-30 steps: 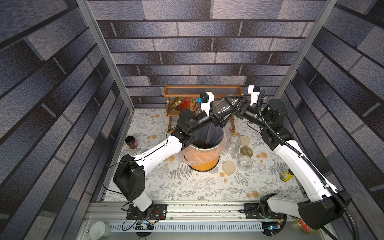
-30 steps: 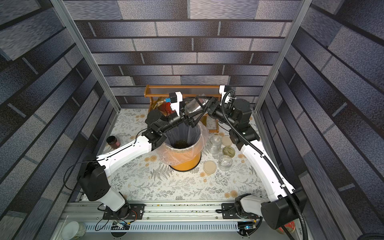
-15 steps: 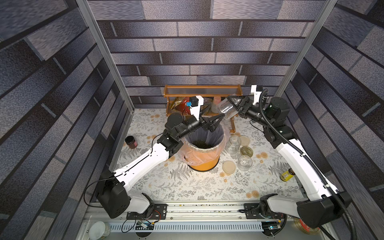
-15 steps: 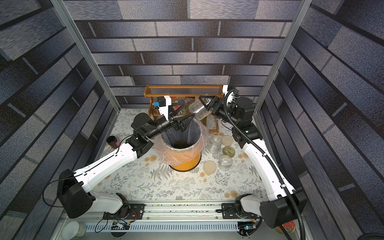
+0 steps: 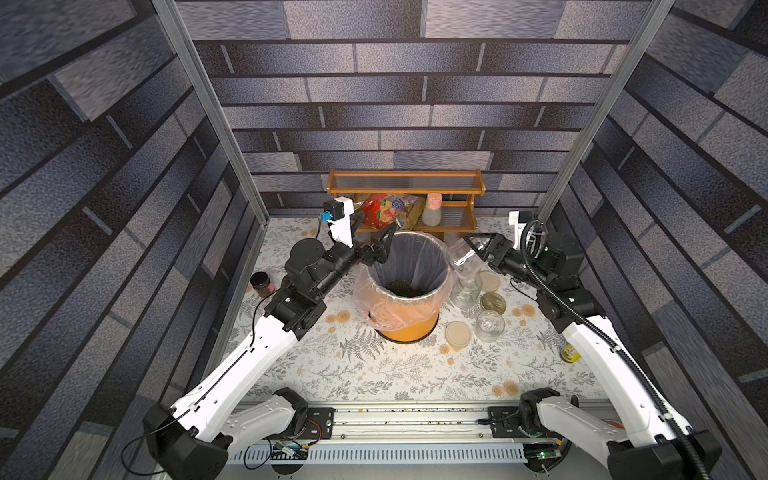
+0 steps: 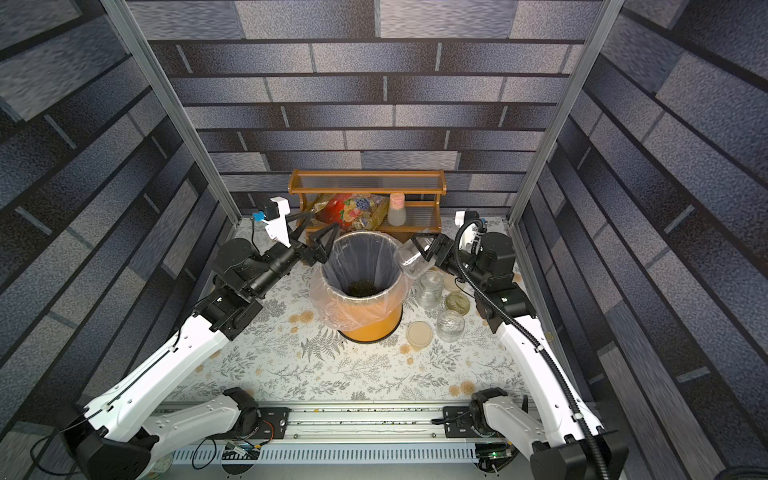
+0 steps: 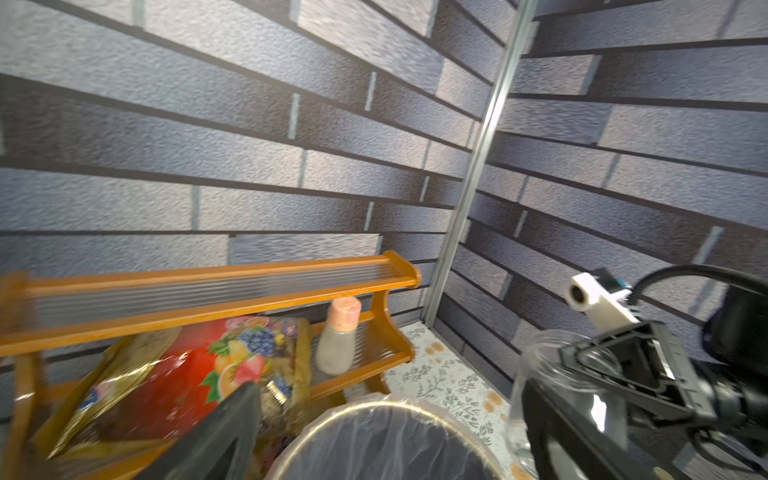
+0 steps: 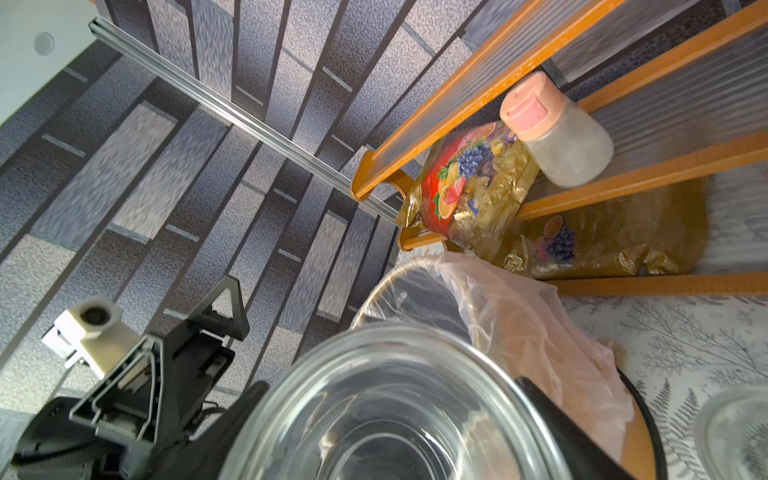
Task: Empty moldy tea leaves from jars
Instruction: Place the jar at the center of the board.
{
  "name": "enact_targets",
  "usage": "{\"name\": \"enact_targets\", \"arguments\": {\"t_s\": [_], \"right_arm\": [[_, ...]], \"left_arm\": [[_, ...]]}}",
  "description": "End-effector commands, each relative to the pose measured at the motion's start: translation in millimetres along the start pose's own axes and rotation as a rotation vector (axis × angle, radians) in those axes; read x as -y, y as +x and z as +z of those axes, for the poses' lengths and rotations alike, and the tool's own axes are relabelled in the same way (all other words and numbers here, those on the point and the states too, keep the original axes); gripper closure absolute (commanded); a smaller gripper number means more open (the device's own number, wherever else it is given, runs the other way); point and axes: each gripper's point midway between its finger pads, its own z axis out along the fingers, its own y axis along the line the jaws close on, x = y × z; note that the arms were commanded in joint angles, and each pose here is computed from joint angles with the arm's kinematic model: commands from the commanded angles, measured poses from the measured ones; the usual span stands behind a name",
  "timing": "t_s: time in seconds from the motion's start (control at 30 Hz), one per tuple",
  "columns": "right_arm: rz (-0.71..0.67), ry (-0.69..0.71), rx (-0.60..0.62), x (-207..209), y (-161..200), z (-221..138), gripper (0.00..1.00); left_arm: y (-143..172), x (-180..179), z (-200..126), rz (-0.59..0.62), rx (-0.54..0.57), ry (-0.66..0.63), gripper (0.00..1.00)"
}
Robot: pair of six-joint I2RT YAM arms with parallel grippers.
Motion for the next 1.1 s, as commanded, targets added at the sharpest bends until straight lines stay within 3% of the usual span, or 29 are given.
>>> {"name": "enact_targets", "arguments": {"t_s": [0.0, 0.1, 0.23, 0.57, 0.83, 1.07], "right_arm": [[-0.121, -0.003, 0.025, -2.5, 8.9, -17.8, 0.35], [-0.158, 0.039, -0.005, 14.1, 28.6, -24.8, 0.35], [-0.187, 0.073, -0.040, 34.1, 51.8, -30.7, 0.35], [-0.297, 0.138, -0.069, 77.3, 109.2, -44.9, 0.34], [-0.458, 0.163, -0.099, 107.4, 159.8, -36.5, 0.36], [-0.525, 0.129, -0.132, 107.8, 181.3, -22.5, 0.36]], "left_arm": [[21.1, -51.2, -12.7, -0.059, -0.111, -0.240, 0.00], [33.2, -84.3, -25.7, -0.158, -0.155, -0.350, 0.00], [43.8, -105.1, -39.5, -0.258, -0.170, -0.370, 0.00], [67.7, -126.3, -58.5, -0.258, -0.306, -0.442, 0.00], [74.5, -134.4, -67.3, -0.258, -0.311, -0.475, 0.00], [78.5, -137.4, -71.7, -0.246, -0.316, -0.491, 0.00]]}}
